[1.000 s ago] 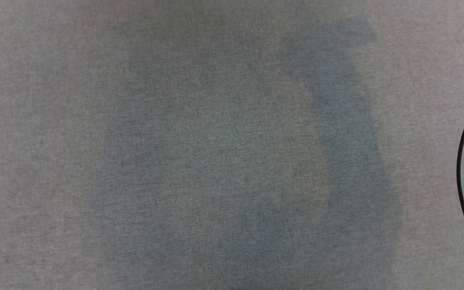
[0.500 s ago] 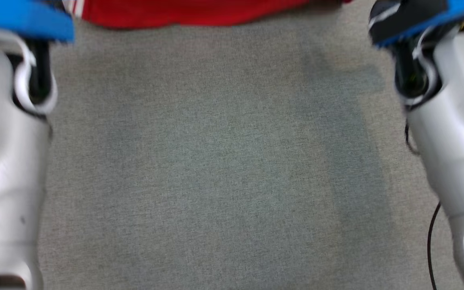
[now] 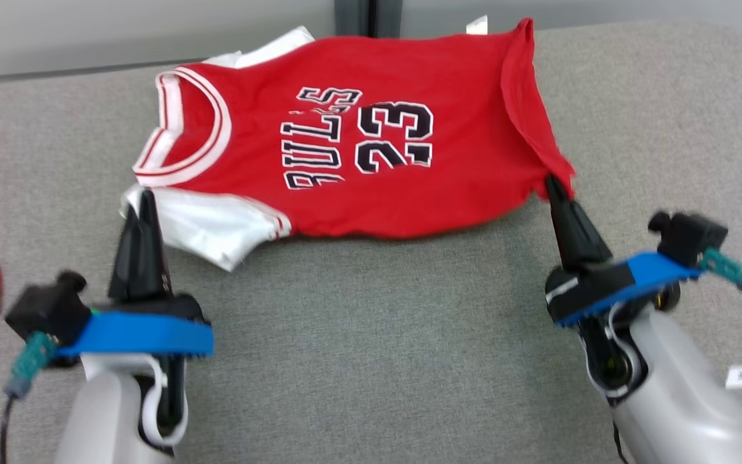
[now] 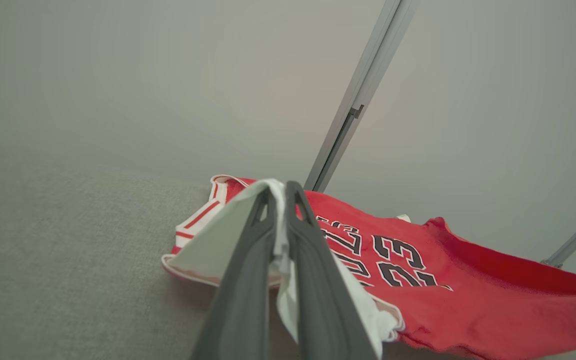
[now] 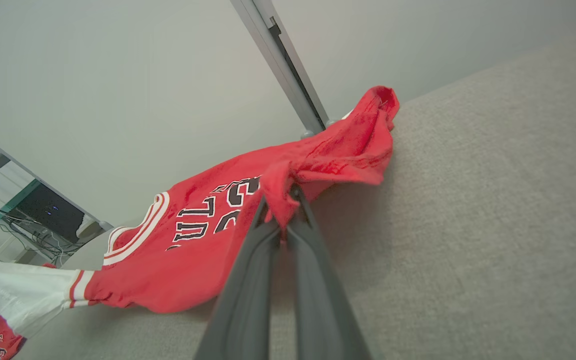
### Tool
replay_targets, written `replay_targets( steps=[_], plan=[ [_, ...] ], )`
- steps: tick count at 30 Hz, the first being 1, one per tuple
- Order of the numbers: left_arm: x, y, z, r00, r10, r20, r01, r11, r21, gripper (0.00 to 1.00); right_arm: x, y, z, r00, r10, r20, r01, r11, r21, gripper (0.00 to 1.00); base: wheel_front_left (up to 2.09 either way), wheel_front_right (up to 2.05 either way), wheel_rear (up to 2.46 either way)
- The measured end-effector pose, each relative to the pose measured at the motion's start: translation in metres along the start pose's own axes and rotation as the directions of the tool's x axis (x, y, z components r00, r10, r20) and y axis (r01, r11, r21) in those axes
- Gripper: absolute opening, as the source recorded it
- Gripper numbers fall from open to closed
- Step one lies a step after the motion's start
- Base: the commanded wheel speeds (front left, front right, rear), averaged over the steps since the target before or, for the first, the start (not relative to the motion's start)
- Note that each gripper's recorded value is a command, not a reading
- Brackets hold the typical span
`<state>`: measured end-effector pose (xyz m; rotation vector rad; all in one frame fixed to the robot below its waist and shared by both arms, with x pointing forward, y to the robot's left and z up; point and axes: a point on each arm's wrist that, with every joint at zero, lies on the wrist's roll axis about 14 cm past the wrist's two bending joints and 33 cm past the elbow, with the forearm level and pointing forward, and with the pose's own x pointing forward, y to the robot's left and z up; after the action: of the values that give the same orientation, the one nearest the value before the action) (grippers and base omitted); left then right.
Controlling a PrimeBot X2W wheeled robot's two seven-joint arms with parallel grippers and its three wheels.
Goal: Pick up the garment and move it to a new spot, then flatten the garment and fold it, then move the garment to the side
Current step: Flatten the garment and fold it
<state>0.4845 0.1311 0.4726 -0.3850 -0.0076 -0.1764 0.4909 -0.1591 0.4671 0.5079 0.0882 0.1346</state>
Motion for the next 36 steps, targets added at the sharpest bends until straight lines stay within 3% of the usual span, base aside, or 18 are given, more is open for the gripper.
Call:
replay_targets(
  steps=[11, 28, 36],
  plan=[
    [-0.094, 0.007, -0.030, 0.988, 0.103, -0.113, -0.104, 0.995, -0.002, 0.00, -0.087, -0.024, -0.048, 0.987, -0.120, -0.108, 0.131, 0.987, 0.092, 0.00, 0.00, 0.00, 0.00],
    [-0.169, 0.003, -0.033, 0.972, 0.180, -0.149, -0.185, 0.983, -0.015, 0.00, -0.160, -0.034, -0.071, 0.969, -0.162, -0.185, 0.180, 0.980, 0.086, 0.00, 0.00, 0.00, 0.00],
    [-0.175, -0.002, -0.039, 0.970, 0.174, -0.169, -0.182, 0.983, -0.028, 0.00, -0.174, -0.032, -0.076, 0.960, -0.168, -0.226, 0.190, 0.978, 0.081, 0.00, 0.00, 0.00, 0.00]
  ],
)
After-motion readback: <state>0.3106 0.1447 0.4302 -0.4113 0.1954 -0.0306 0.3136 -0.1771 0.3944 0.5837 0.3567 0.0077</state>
